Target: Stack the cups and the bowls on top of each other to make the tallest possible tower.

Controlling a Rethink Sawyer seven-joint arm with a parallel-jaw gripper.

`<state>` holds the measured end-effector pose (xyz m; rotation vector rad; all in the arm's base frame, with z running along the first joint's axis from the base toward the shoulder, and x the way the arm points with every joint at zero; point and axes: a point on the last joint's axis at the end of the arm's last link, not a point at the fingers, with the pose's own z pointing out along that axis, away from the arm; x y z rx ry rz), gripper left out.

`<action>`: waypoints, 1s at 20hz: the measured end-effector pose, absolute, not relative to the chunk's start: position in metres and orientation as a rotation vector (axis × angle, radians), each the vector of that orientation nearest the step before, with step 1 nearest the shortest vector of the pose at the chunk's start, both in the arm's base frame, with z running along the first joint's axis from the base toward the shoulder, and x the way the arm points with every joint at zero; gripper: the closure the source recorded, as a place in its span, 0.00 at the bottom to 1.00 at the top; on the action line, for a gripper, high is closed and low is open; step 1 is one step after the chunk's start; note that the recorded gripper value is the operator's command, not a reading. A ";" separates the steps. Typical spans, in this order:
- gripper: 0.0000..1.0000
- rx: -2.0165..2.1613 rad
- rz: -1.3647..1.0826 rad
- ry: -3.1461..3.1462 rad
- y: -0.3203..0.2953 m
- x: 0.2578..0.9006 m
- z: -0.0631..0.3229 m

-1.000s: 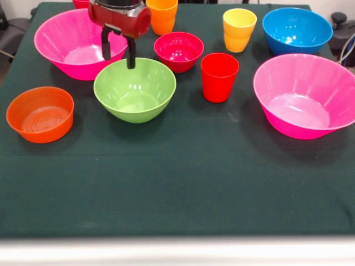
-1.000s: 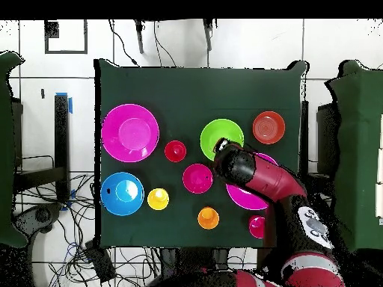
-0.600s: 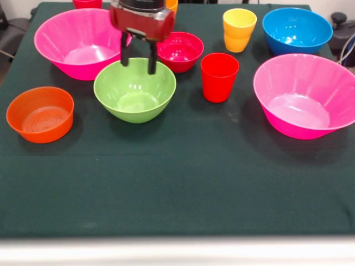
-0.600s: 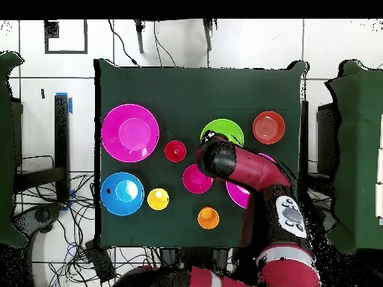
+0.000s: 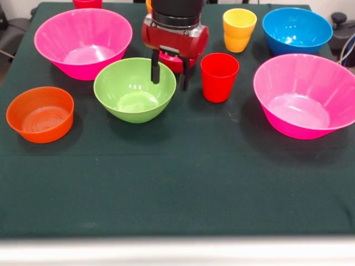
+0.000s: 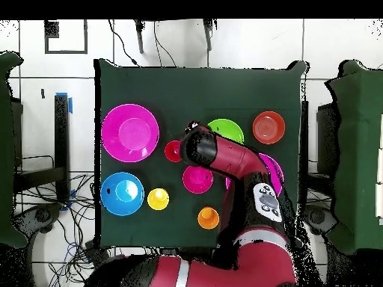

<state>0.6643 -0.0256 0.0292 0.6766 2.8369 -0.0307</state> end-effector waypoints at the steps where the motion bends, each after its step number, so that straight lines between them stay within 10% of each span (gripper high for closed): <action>1: 0.00 0.685 -0.028 2.836 -0.026 0.665 0.028; 20: 0.00 0.697 -0.069 2.888 -0.031 0.661 -0.036</action>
